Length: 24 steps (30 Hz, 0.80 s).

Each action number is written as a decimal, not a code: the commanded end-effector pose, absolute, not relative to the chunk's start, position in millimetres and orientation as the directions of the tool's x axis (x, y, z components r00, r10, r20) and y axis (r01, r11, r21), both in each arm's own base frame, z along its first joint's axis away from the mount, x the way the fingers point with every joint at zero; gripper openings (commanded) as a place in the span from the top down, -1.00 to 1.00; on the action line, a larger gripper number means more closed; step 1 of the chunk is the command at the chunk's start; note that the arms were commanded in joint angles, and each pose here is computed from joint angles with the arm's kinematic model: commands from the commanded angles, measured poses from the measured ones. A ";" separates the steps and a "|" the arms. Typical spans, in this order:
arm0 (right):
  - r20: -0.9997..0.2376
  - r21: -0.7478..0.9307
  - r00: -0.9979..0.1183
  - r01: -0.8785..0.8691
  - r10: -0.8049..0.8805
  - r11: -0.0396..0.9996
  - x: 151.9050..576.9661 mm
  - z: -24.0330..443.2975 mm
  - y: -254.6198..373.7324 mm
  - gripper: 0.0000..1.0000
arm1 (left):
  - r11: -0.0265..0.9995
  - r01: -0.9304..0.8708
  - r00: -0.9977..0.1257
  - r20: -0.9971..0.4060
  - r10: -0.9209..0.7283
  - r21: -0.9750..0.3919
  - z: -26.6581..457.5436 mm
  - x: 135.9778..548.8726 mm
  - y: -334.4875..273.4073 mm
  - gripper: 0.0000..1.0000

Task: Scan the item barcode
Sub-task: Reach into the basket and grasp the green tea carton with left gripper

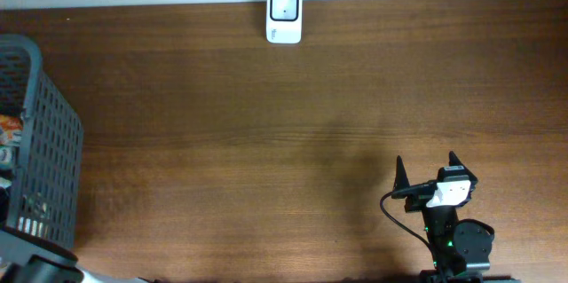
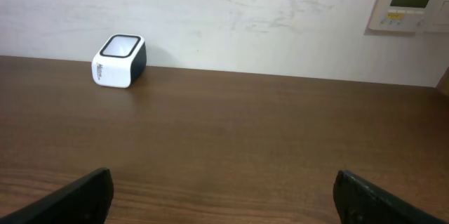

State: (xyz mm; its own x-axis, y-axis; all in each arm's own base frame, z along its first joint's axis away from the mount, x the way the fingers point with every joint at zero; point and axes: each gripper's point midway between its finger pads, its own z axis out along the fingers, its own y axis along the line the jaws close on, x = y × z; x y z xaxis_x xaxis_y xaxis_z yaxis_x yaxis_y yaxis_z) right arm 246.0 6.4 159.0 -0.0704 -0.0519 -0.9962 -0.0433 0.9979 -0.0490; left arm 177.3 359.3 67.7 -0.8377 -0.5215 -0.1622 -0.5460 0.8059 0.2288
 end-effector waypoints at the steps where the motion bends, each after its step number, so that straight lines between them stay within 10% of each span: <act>1: -0.996 -0.049 -0.071 -0.044 -0.052 0.998 245.9 156.9 6.9 -0.97 | 0.820 -0.546 -0.838 -0.121 -0.533 0.171 39.6 171.8 358.9 -1.00; 6: -0.996 -0.049 -0.072 -0.044 -0.052 0.998 246.0 156.8 6.9 -0.97 | 0.838 -0.540 -0.832 -0.198 -0.518 0.078 38.5 193.2 354.3 -0.15; 13: -0.996 -0.049 -0.071 -0.044 -0.052 0.998 246.0 156.9 6.8 -0.97 | 0.798 -0.602 -0.770 -0.274 -0.576 0.014 59.3 214.4 358.4 0.31; 21: -0.996 -0.049 -0.071 -0.044 -0.052 0.998 245.9 156.9 6.9 -0.97 | 0.750 -0.634 -0.609 -0.477 -0.633 -0.186 142.6 280.9 359.6 0.30; 24: -0.996 -0.049 -0.072 -0.044 -0.052 0.998 246.0 156.8 6.9 -0.97 | 0.751 -0.638 -0.623 -0.457 -0.635 -0.173 137.9 280.2 355.6 -0.02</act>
